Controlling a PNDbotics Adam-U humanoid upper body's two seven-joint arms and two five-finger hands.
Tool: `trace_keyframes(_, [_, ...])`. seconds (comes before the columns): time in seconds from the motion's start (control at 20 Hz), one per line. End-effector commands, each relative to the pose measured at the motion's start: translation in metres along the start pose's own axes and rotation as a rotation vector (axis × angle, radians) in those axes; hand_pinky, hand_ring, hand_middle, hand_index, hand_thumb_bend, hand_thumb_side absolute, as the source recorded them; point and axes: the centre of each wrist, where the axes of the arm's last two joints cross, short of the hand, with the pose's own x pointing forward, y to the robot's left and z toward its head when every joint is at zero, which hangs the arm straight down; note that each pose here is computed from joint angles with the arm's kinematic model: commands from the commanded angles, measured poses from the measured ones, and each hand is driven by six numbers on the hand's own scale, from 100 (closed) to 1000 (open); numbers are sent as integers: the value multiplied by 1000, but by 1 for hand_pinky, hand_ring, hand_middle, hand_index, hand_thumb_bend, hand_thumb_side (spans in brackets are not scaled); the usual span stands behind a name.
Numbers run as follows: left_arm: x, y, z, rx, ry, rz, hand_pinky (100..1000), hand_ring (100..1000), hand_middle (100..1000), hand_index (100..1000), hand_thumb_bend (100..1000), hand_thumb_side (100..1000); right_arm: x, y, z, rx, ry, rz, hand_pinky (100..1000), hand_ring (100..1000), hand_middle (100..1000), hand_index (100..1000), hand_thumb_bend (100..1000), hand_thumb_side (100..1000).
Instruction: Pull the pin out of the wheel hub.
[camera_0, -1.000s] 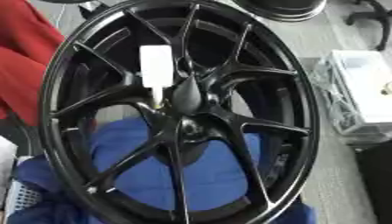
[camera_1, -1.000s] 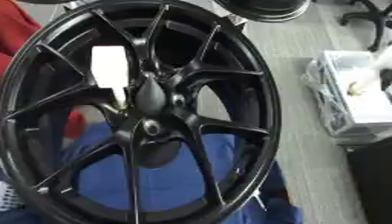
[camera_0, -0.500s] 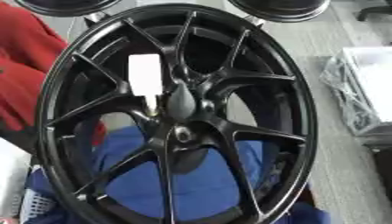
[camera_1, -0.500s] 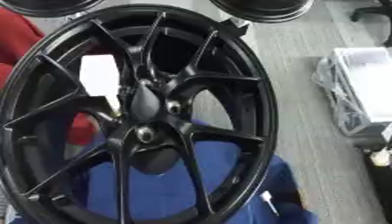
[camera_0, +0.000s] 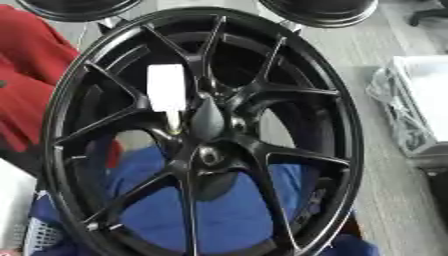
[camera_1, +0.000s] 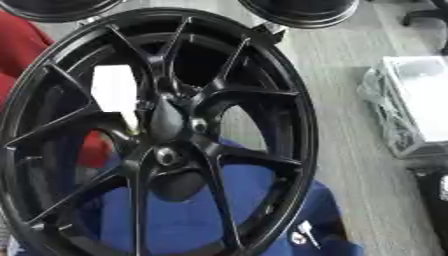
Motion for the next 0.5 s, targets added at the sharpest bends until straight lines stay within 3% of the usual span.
trace_keyframes(0.05, [9, 1, -5, -4, -39, 1, 582, 695, 575, 673, 541, 476, 7, 2, -5, -36, -92, -75, 857, 881, 810, 820, 100, 590])
trace_keyframes(0.3, [10, -2, -7, -20, -46, 12, 584, 696, 576, 673, 539, 475, 23, 21, -15, 23, -278, -284, 853, 850, 770, 779, 100, 582])
trace_keyframes(0.5, [12, -3, -8, -31, -52, 19, 585, 696, 576, 673, 540, 475, 34, 31, -21, 63, -375, -389, 849, 839, 759, 768, 100, 577])
